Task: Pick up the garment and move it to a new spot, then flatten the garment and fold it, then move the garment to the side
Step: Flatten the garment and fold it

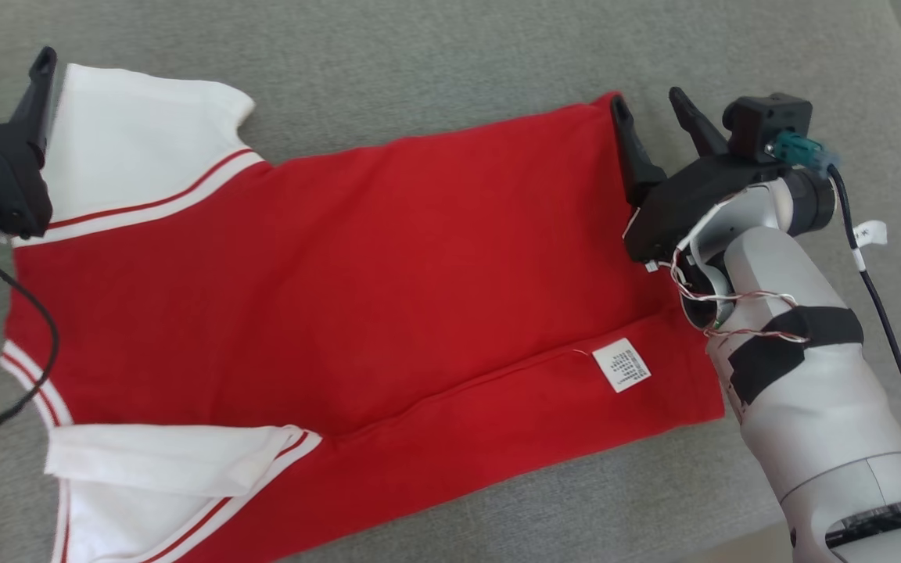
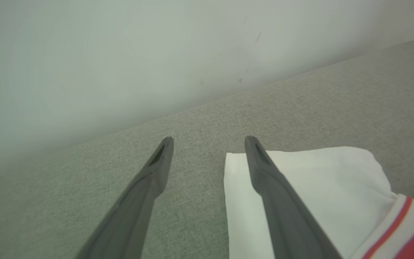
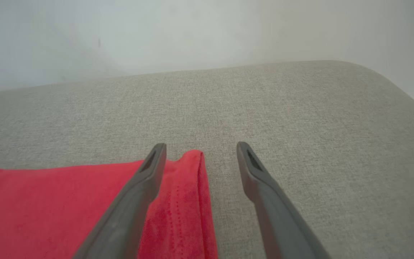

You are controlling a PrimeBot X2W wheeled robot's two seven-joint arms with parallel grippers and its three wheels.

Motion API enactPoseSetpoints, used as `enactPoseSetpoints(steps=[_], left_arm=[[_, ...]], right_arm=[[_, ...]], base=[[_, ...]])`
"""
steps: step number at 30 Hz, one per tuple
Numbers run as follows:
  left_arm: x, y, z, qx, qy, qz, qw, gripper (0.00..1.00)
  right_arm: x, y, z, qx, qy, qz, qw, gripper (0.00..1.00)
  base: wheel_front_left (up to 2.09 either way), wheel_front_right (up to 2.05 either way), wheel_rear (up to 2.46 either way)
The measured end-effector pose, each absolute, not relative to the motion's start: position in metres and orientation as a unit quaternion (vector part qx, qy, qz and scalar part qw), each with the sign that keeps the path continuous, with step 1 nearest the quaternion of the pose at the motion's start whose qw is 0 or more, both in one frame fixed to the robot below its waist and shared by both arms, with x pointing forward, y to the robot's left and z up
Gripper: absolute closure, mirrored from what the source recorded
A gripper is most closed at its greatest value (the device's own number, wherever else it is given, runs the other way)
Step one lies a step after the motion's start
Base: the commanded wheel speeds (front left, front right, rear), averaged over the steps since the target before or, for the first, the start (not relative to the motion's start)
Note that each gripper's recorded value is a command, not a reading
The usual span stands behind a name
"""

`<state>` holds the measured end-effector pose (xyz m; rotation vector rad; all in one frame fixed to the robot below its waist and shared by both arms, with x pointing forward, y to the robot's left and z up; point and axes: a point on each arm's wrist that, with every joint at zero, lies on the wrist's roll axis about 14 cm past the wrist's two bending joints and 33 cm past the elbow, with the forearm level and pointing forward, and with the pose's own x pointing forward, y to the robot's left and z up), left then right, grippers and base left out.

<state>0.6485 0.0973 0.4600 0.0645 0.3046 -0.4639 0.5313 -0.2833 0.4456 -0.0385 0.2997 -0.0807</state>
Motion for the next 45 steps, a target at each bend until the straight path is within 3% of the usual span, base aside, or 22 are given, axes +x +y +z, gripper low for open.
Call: enactPoseSetpoints(steps=[16, 24, 25, 26, 27, 28, 29, 35, 45], left_arm=[[0.663, 0.073, 0.405, 0.048, 0.244, -0.245, 0.937, 0.00], [0.657, 0.077, 0.391, 0.003, 0.298, -0.230, 0.927, 0.00], [0.656, 0.077, 0.388, 0.000, 0.306, -0.230, 0.924, 0.00], [0.656, 0.077, 0.387, -0.002, 0.309, -0.229, 0.923, 0.05], [0.656, 0.078, 0.386, -0.006, 0.313, -0.229, 0.922, 0.65], [0.656, 0.078, 0.386, -0.011, 0.315, -0.227, 0.921, 0.65], [0.657, 0.078, 0.385, -0.018, 0.315, -0.226, 0.922, 1.00], [0.658, 0.074, 0.389, -0.048, 0.309, -0.225, 0.923, 1.00], [0.655, 0.061, 0.441, -0.082, 0.205, -0.243, 0.945, 1.00]], right_arm=[[0.537, -0.286, 0.426, -0.031, 0.207, -0.040, 0.977, 0.00], [0.545, -0.276, 0.418, -0.036, 0.224, -0.027, 0.974, 0.00], [0.545, -0.275, 0.416, -0.035, 0.227, -0.026, 0.973, 0.04], [0.546, -0.274, 0.414, -0.035, 0.230, -0.026, 0.972, 0.40], [0.546, -0.274, 0.412, -0.035, 0.232, -0.026, 0.972, 0.78], [0.547, -0.274, 0.411, -0.035, 0.233, -0.026, 0.971, 0.78], [0.549, -0.274, 0.411, -0.034, 0.233, -0.026, 0.972, 1.00], [0.556, -0.273, 0.413, -0.034, 0.222, -0.026, 0.974, 1.00], [0.550, -0.277, 0.433, -0.036, 0.175, -0.029, 0.984, 1.00]], base=[[0.00, 0.00, 0.00], [0.00, 0.00, 0.00], [0.00, 0.00, 0.00], [0.00, 0.00, 0.00], [0.00, 0.00, 0.00], [0.00, 0.00, 0.00], [0.00, 0.00, 0.00], [0.00, 0.00, 0.00], [0.00, 0.00, 0.00]])
